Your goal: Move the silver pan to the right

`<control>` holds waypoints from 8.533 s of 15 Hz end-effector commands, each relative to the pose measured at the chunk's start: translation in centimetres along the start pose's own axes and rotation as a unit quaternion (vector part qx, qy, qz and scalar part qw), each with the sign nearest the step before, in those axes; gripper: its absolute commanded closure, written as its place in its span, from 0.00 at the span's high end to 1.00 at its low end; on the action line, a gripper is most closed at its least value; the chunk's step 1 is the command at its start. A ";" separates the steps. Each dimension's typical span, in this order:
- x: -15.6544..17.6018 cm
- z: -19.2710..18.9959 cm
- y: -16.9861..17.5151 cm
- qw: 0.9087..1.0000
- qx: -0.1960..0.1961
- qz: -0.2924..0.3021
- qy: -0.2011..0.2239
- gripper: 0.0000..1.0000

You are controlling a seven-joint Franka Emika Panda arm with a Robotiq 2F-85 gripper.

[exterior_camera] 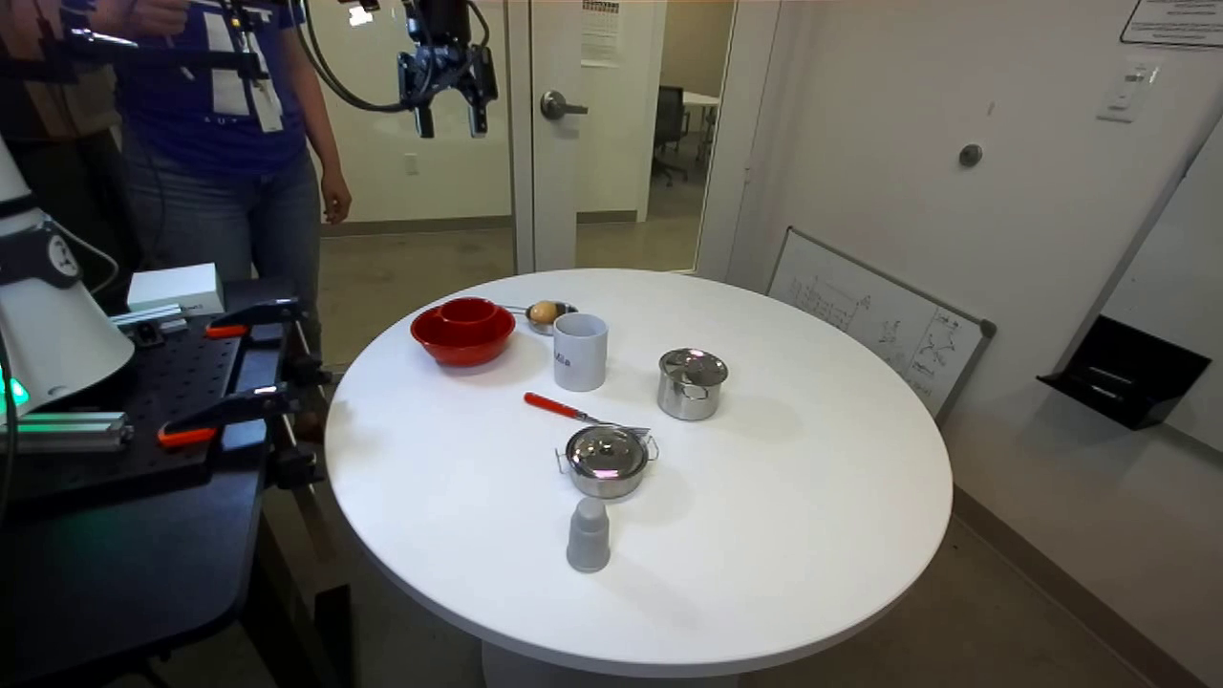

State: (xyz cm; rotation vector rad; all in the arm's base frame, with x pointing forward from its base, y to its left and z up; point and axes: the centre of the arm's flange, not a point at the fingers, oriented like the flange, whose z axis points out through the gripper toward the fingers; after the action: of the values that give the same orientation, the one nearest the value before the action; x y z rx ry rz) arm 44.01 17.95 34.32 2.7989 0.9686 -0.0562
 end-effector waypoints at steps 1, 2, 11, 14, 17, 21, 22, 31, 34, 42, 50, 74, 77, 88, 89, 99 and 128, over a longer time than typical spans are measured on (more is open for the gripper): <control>4.1 3.9 2.3 0.997 -0.019 -0.054 0.042 1.00; 5.3 5.2 2.6 0.996 -0.018 -0.070 0.054 1.00; 12.8 14.7 5.5 0.983 -0.012 -0.162 0.080 1.00; 11.2 14.8 4.9 0.986 -0.003 -0.152 0.072 1.00; 12.3 16.1 5.3 0.985 0.000 -0.155 0.072 1.00; 12.7 16.3 5.3 0.986 -0.004 -0.152 0.065 1.00; 13.2 16.6 5.3 0.985 -0.005 -0.156 0.069 1.00; 16.8 19.5 5.7 0.974 -0.005 -0.215 0.073 1.00; 18.0 20.5 6.0 0.971 -0.004 -0.226 0.081 1.00; 20.1 25.0 6.9 0.956 0.004 -0.283 0.079 1.00; 21.9 28.2 7.1 0.941 0.007 -0.332 0.062 1.00; 20.8 31.1 6.5 0.946 0.015 -0.321 0.038 0.64; 20.5 31.7 6.1 0.948 0.020 -0.317 0.036 0.67; 20.3 31.0 6.6 0.950 0.015 -0.311 0.033 0.05; 20.3 30.9 6.6 0.950 0.015 -0.311 0.032 0.06; 19.8 30.5 7.5 0.953 0.059 -0.294 0.042 0.06; 9.1 16.8 7.4 0.977 0.123 -0.140 0.102 0.06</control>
State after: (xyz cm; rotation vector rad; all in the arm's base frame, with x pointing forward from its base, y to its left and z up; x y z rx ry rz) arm 60.93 16.19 14.90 2.8635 1.6189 0.0623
